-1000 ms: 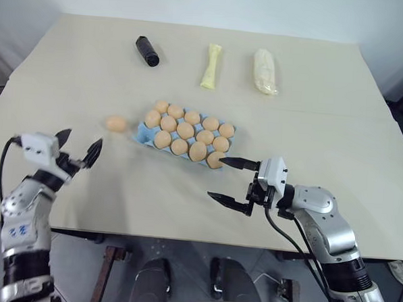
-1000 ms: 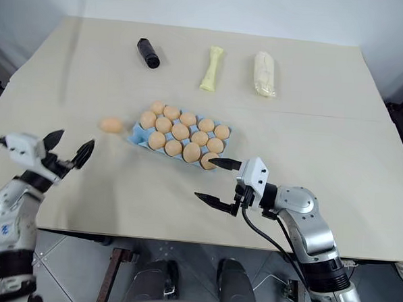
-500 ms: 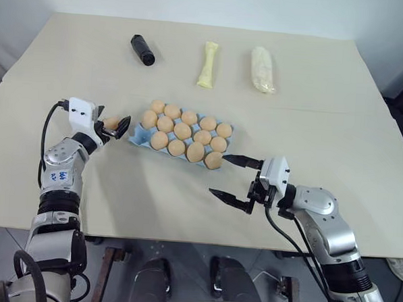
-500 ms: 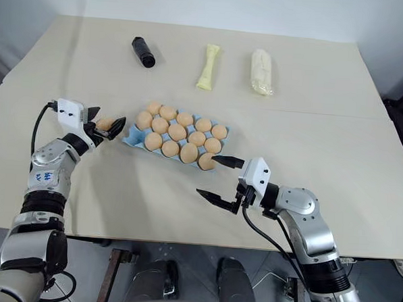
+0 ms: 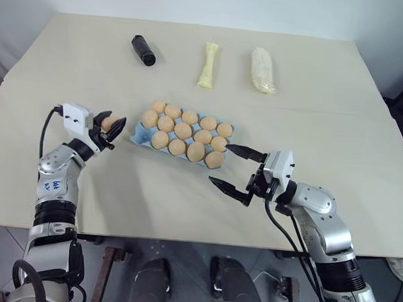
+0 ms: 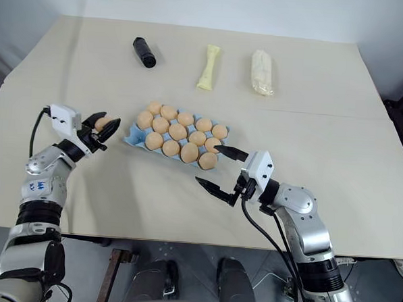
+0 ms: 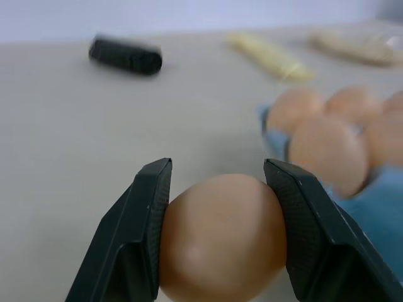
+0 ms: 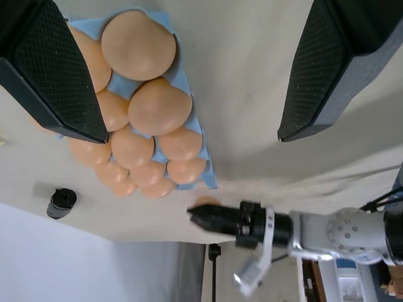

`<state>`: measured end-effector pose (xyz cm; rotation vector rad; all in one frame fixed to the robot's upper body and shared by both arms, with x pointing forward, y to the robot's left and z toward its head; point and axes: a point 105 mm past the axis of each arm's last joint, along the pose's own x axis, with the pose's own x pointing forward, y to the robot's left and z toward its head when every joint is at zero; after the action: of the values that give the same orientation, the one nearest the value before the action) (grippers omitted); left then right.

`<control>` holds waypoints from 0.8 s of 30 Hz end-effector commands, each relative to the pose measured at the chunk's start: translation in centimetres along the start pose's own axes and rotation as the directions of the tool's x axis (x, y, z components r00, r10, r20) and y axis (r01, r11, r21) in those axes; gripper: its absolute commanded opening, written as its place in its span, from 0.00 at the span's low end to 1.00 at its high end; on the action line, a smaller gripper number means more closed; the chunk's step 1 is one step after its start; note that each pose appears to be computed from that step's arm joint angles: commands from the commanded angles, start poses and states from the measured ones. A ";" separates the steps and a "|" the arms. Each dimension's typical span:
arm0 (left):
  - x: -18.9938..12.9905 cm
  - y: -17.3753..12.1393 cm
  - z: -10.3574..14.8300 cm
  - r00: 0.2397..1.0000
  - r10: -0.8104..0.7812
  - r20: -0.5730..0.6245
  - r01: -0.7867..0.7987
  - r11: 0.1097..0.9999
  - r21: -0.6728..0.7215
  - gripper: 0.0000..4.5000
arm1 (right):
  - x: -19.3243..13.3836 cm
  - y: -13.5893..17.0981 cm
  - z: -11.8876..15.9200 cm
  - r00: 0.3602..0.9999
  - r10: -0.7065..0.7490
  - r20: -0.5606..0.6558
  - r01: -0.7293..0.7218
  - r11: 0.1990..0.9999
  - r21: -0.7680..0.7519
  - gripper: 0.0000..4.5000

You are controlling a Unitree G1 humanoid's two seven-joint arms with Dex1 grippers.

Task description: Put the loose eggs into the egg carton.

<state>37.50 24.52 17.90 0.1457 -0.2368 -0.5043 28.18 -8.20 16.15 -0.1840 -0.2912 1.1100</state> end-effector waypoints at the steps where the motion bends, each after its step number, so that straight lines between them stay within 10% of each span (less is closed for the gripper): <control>1: 0.6 -3.2 3.4 0.976 -0.205 0.074 0.198 0.976 0.086 0.48 | -0.8 -0.6 1.3 0.999 -0.024 0.028 0.026 0.999 -0.046 1.00; 11: 2.9 -5.1 0.5 0.963 -0.268 -0.019 0.269 0.960 0.078 0.48 | -0.2 -0.5 1.7 0.999 -0.014 0.039 0.016 0.999 -0.050 1.00; 18: 1.7 -3.1 0.9 0.980 -0.197 -0.004 0.197 0.976 0.093 1.00 | 0.0 -0.4 1.9 0.999 -0.014 0.040 0.016 0.999 -0.048 1.00; 24: 0.0 -2.6 1.3 0.982 -0.189 -0.005 0.188 0.974 0.129 1.00 | 0.0 -0.4 1.9 0.999 -0.009 0.040 0.011 0.999 -0.048 1.00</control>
<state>36.58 21.66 16.54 0.2561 -0.1899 -0.6864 28.38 -8.73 16.82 -0.1971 -0.2985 1.0814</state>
